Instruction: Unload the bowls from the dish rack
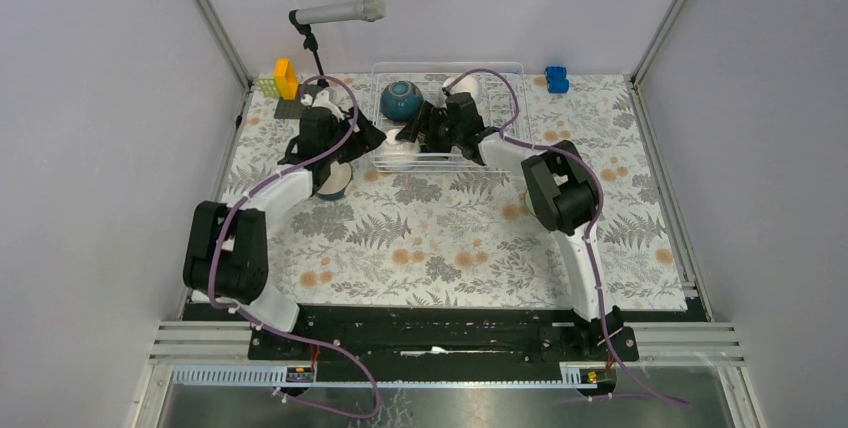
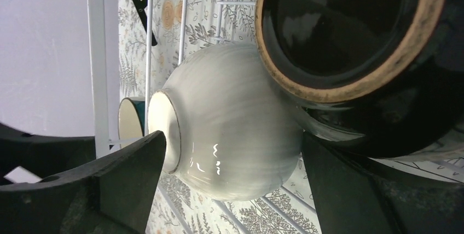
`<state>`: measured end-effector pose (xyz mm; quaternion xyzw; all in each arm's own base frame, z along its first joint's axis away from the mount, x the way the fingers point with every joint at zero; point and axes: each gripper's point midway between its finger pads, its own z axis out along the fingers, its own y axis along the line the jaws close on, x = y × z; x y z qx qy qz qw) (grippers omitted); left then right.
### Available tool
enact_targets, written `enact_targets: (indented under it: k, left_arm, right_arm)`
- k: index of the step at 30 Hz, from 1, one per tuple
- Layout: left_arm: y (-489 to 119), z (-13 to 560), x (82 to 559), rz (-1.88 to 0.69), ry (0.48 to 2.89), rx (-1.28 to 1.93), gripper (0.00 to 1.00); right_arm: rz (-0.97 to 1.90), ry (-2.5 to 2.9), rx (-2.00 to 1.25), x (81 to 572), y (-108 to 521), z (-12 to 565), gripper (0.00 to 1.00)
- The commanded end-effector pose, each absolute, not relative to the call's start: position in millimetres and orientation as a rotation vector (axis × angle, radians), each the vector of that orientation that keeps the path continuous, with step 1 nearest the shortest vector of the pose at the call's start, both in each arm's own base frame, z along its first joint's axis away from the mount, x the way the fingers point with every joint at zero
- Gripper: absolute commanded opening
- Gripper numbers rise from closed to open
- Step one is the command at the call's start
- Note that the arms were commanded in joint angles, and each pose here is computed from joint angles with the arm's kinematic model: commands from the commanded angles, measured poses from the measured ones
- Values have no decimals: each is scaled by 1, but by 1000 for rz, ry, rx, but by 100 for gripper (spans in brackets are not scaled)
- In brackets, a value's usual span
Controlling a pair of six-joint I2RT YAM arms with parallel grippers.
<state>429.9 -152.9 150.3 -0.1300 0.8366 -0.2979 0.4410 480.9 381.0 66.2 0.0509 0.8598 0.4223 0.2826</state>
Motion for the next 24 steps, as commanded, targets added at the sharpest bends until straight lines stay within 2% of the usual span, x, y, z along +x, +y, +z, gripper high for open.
enact_targets:
  k: [1,4,13,19,24]
  left_arm:
    - [-157,155,444,-742,2087,-273,74]
    - [-161,149,442,-759,2106,-267,66]
    - [-160,159,433,-729,2081,-256,66]
    - [-151,166,422,-697,2045,-281,70]
    - [-146,182,415,-693,2001,-286,76]
  right_arm:
    - [1262,2312,205,481,385,63,100]
    - [1303,2300,213,479,387,67,97]
    - [1322,2210,205,472,379,110,69]
    - [1296,2153,202,472,372,134,62]
    - [1278,2113,174,473,369,156,61]
